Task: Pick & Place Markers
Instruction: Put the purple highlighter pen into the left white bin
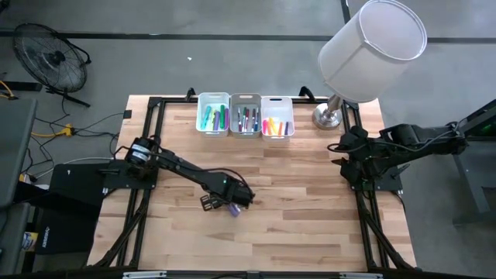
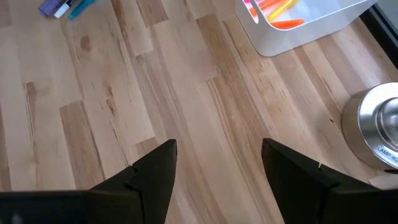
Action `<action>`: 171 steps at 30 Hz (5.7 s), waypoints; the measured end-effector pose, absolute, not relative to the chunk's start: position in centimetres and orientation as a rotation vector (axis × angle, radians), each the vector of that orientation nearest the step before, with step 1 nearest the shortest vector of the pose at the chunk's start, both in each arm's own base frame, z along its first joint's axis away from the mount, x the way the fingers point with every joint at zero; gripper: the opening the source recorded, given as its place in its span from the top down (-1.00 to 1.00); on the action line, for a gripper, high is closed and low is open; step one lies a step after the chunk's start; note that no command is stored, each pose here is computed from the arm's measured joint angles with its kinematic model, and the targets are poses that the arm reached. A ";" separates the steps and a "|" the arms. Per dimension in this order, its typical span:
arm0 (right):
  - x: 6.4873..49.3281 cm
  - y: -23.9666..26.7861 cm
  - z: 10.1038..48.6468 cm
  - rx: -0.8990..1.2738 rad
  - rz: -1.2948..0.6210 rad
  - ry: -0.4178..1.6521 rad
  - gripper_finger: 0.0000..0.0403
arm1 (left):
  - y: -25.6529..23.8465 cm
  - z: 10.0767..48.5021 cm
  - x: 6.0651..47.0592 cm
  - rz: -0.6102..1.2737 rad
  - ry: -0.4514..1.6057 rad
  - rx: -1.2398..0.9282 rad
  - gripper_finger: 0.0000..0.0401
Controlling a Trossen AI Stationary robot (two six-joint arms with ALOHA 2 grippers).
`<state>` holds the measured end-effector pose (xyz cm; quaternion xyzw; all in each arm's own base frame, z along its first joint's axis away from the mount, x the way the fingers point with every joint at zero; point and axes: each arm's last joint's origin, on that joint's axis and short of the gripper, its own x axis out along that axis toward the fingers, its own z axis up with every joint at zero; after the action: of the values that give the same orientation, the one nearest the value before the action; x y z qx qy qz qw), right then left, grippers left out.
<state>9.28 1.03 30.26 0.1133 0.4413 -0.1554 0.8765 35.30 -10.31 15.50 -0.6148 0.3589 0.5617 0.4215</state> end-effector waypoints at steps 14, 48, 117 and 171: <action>9.3 1.0 30.3 0.235 -0.326 0.920 -0.11 | -10.3 16.6 35.4 1.444 0.907 -1.526 -0.08; 9.3 1.0 30.3 0.236 -0.328 0.919 -0.11 | -11.8 17.3 34.8 1.471 0.983 -1.500 -0.08; 6.9 0.5 30.4 0.203 -0.337 0.915 -0.11 | -12.3 17.7 34.9 1.269 0.970 -1.332 0.72; 6.8 0.1 30.6 0.326 -0.519 0.800 -0.11 | 18.6 27.2 27.4 1.185 0.855 -1.061 0.72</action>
<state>6.80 0.10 30.61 0.1563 0.3834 -0.2488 0.8756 27.40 18.62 27.20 -0.4615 0.3717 0.5151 0.6193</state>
